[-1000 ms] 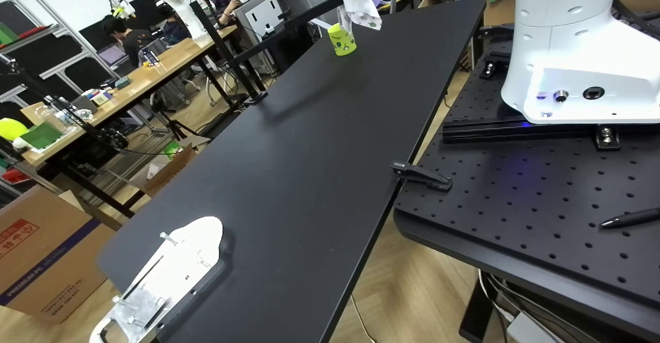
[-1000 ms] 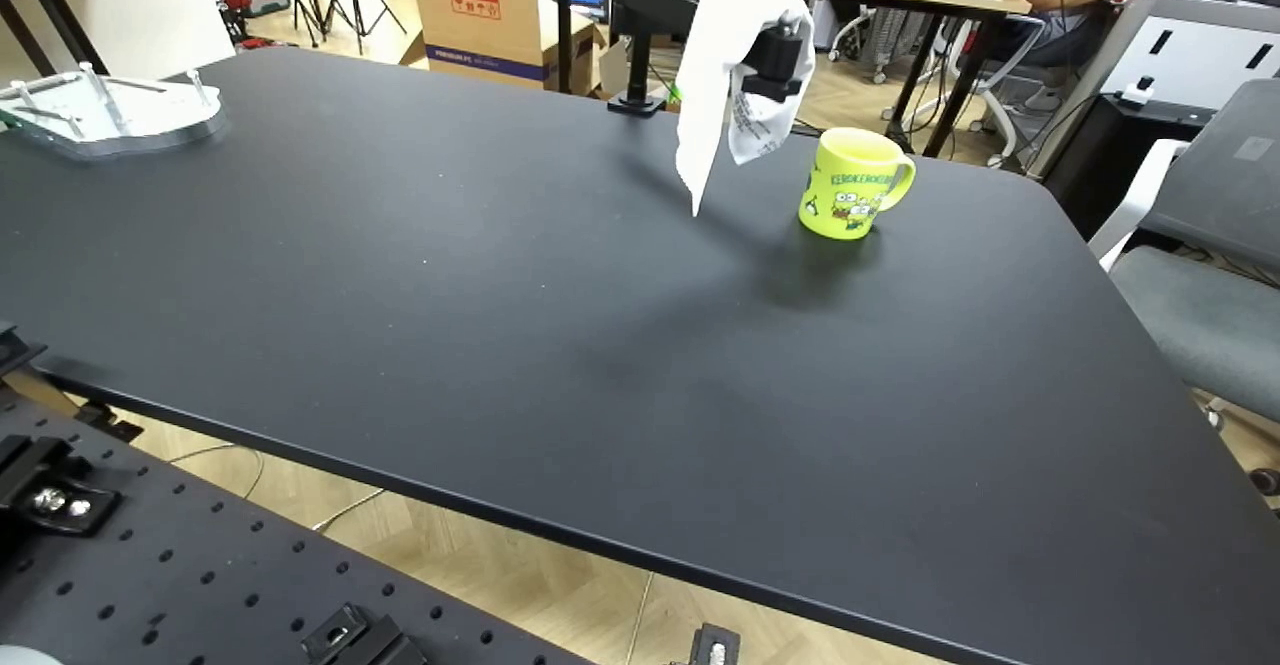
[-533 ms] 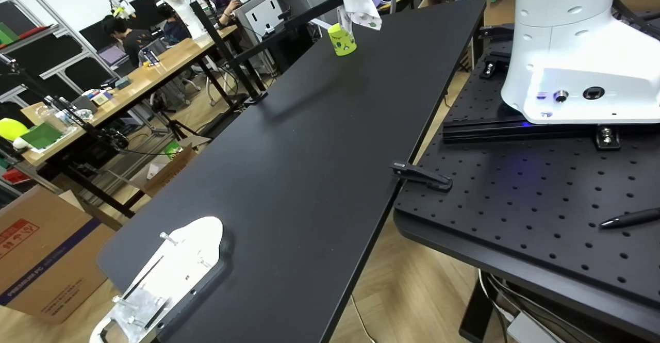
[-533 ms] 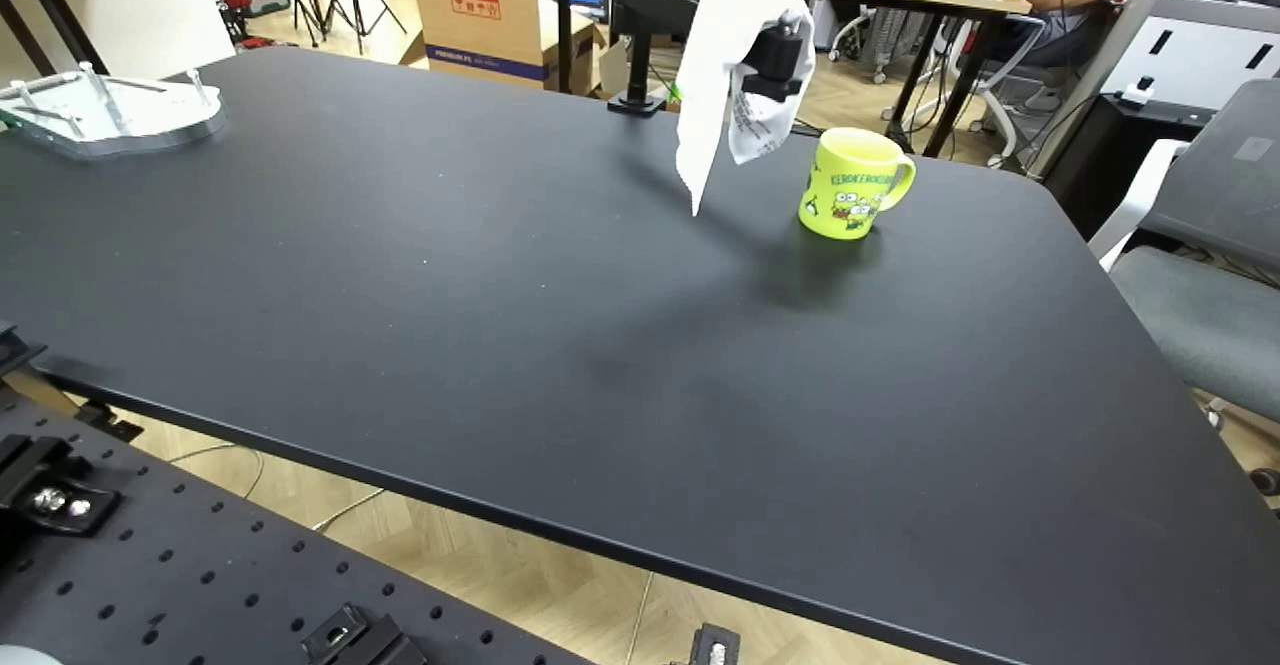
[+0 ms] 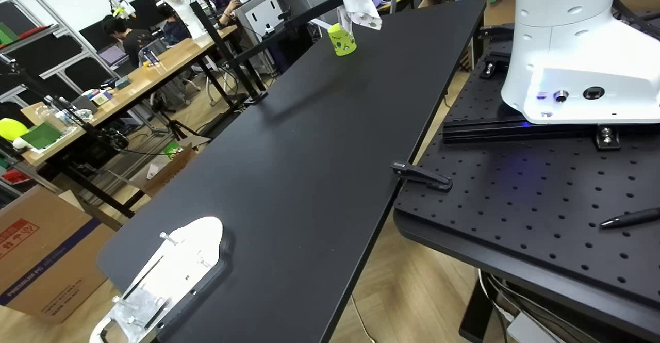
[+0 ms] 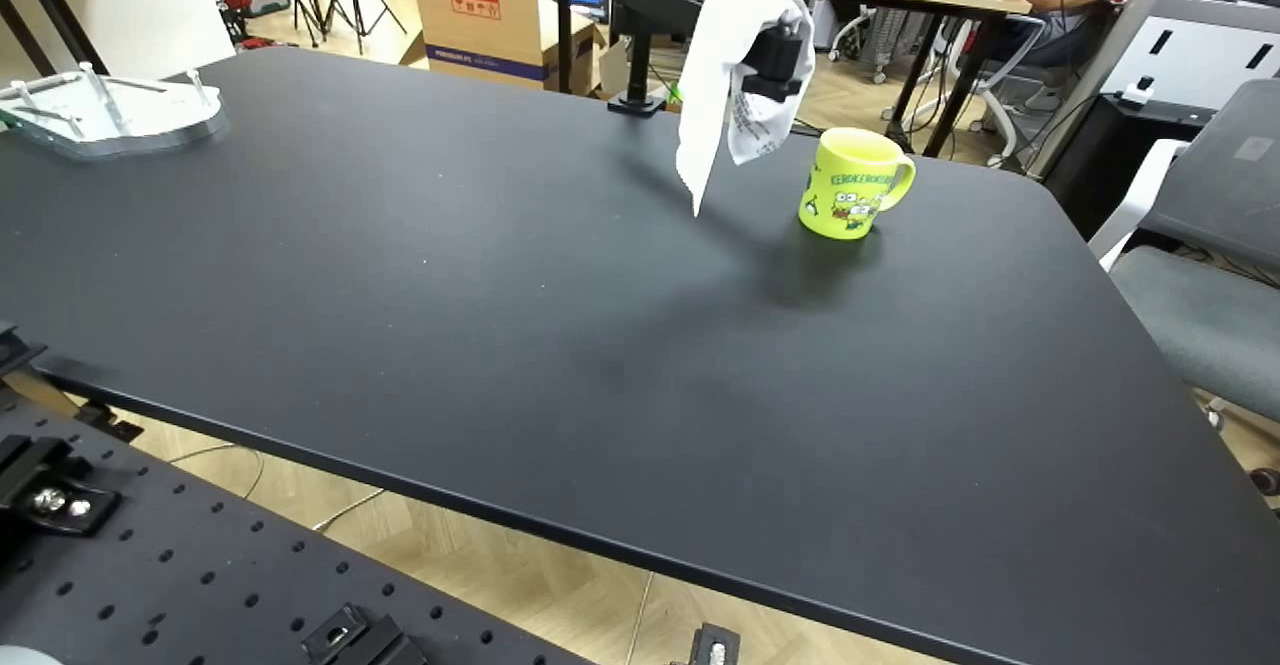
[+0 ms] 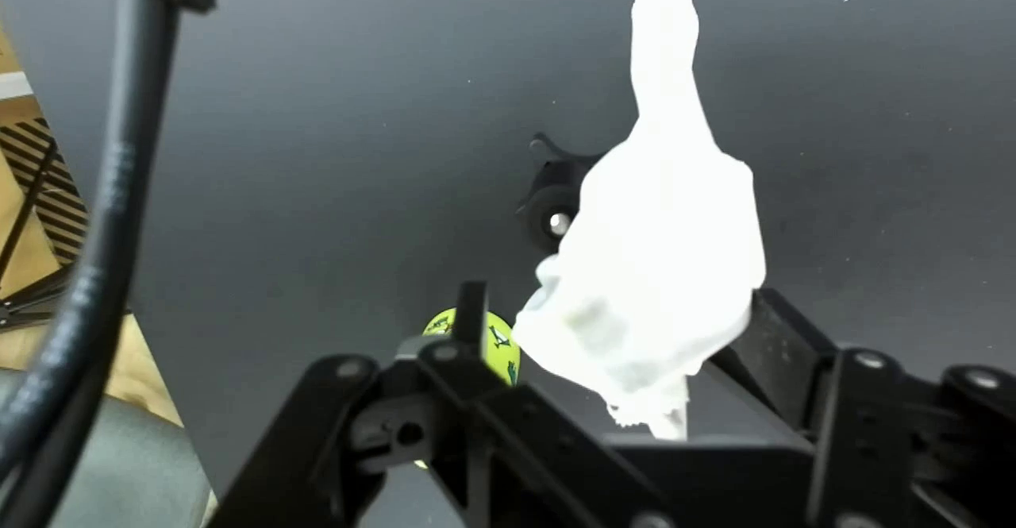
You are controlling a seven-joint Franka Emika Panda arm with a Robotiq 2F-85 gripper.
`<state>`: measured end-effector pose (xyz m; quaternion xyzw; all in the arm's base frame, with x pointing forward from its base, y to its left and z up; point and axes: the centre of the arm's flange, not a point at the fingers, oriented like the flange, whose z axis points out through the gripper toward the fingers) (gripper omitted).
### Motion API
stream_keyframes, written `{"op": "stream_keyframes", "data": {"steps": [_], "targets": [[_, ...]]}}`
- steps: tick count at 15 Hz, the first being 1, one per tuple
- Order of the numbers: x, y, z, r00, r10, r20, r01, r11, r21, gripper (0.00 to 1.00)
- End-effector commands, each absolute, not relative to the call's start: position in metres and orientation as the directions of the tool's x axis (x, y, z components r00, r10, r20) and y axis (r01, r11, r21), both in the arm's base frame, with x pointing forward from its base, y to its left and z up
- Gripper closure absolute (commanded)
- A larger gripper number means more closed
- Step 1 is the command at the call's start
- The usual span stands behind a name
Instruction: Put the cloth on the table
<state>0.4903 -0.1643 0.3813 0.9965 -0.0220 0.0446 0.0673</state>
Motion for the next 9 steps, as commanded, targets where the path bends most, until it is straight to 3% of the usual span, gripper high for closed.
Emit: {"op": "stream_keyframes", "data": {"steps": [1, 7, 9], "targets": [[0.507, -0.167, 0.384, 0.996, -0.003, 0.090, -0.014, -0.992, 0.125, 0.47], [0.509, -0.156, 0.391, 0.995, 0.038, 0.094, 0.026, -0.992, 0.126, 0.90], [0.508, -0.144, 0.396, 0.994, 0.057, 0.091, 0.045, -0.990, 0.131, 1.00]]}}
